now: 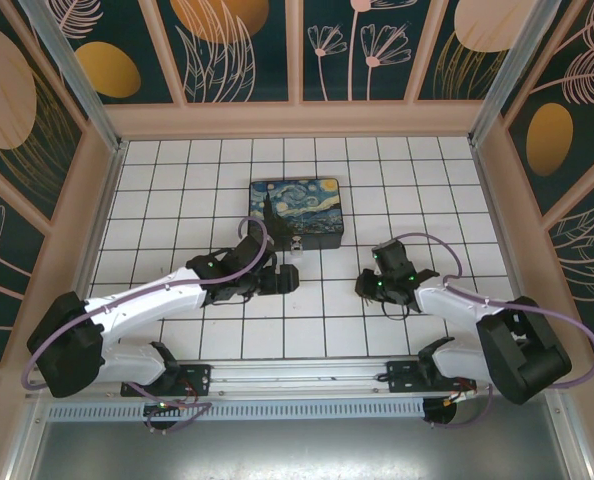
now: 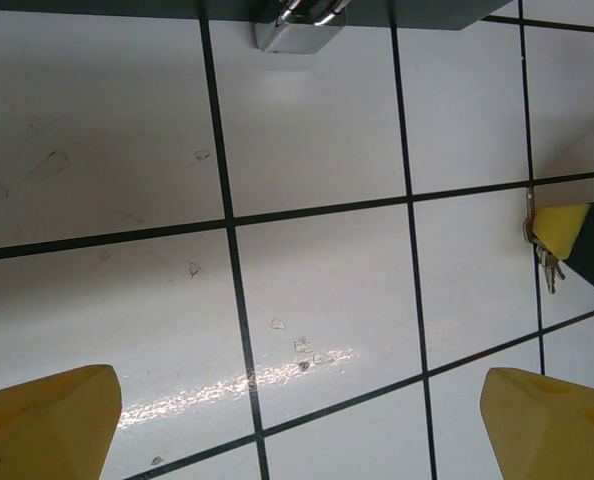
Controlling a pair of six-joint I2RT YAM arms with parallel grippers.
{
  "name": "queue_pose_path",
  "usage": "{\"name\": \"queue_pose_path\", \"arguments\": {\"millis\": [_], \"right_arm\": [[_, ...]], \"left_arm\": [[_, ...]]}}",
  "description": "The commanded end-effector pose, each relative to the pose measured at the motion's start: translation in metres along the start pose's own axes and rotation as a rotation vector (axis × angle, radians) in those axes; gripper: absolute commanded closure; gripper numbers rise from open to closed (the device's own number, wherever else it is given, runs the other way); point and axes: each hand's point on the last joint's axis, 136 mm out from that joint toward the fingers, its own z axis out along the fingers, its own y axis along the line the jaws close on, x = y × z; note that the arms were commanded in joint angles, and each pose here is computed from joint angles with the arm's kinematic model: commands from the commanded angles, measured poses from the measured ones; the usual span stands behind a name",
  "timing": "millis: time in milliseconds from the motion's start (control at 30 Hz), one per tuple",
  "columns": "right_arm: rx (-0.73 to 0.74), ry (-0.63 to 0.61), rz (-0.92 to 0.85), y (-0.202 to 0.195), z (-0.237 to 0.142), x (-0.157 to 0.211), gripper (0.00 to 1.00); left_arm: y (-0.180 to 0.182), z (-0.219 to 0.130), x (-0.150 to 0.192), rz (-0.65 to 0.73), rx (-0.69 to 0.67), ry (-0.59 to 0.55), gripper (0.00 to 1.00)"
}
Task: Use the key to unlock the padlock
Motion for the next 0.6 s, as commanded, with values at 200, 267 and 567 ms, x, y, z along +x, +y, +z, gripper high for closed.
{"name": "queue_pose_path", "arguments": {"millis": [200, 267, 567], "right_arm": [[-0.041, 0.11, -0.054, 0.009, 0.014, 0.029, 0.89], [-0.046, 0.114, -0.053, 0.009, 0.015, 0.03, 0.92], [-0.144, 0.055, -0.084, 0.033, 0.001, 0.015, 1.0]], "left_arm": [[-0.008, 0.003, -0.001, 0.034, 0.019, 0.003, 0.08], [-0.009, 0.004, -0.001, 0.038, 0.018, 0.004, 0.08], [-0.015, 0.009, 0.001, 0.044, 0.057, 0.013, 0.08]]}}
